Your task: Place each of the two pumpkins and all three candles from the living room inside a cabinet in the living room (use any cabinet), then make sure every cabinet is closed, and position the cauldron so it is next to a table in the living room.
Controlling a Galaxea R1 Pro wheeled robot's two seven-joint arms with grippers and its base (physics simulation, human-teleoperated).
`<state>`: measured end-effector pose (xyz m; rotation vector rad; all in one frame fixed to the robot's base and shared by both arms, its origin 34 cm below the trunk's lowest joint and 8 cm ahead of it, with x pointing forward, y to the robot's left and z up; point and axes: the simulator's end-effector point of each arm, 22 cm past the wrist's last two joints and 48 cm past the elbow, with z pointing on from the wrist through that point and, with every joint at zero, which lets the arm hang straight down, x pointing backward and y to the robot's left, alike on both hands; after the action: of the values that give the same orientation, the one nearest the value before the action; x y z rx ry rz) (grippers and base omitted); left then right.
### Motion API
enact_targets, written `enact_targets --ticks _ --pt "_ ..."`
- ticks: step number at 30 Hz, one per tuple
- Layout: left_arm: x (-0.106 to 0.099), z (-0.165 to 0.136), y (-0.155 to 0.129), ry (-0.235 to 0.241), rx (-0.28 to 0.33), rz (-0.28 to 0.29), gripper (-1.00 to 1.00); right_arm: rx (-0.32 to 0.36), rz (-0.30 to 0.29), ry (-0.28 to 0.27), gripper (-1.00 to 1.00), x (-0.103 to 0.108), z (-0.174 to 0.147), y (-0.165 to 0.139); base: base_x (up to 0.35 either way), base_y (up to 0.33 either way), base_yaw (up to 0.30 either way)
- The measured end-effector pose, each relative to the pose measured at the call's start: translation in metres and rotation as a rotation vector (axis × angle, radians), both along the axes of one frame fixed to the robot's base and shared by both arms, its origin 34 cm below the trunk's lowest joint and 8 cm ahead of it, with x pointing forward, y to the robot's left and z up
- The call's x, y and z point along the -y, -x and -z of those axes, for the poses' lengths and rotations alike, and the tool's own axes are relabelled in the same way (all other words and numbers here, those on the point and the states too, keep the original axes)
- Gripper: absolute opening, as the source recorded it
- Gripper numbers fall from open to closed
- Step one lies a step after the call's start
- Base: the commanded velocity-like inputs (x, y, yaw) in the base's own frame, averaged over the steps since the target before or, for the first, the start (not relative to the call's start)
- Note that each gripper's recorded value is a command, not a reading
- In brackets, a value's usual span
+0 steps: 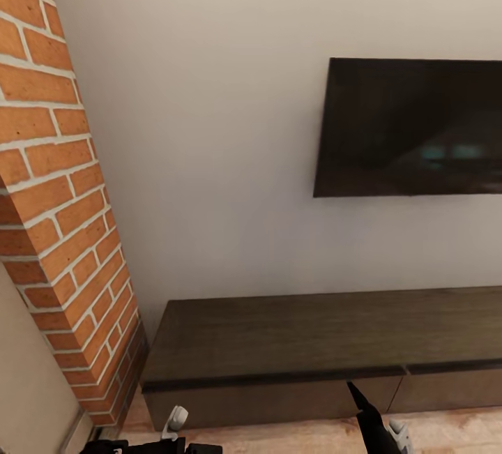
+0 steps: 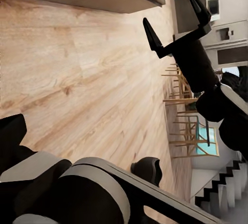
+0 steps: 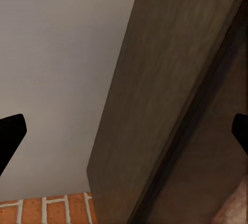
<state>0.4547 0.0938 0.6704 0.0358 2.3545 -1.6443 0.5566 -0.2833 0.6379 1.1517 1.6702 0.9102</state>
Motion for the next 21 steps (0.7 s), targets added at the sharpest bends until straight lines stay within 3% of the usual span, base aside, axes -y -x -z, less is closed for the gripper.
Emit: enact_targets --ticks 4,10,16,21 --pt "0.001 0.002 -0.001 0.012 0.007 0.004 1.00 0.001 0.001 0.002 1.00 0.001 0.007 0.001 0.000 0.000 0.000" --pt "0.007 -0.032 -0.014 0.132 0.084 0.033 1.00 0.008 0.002 0.001 1.00 0.000 0.016 0.001 0.000 0.000 0.000" --pt "0.020 -0.034 -0.019 0.168 0.116 0.043 1.00 0.022 0.000 -0.003 1.00 0.000 0.025 0.001 0.000 0.000 0.000" --pt "0.023 -0.024 -0.018 0.172 0.116 0.044 1.00 0.023 -0.001 -0.002 1.00 -0.001 0.034 0.002 0.000 0.000 0.000"
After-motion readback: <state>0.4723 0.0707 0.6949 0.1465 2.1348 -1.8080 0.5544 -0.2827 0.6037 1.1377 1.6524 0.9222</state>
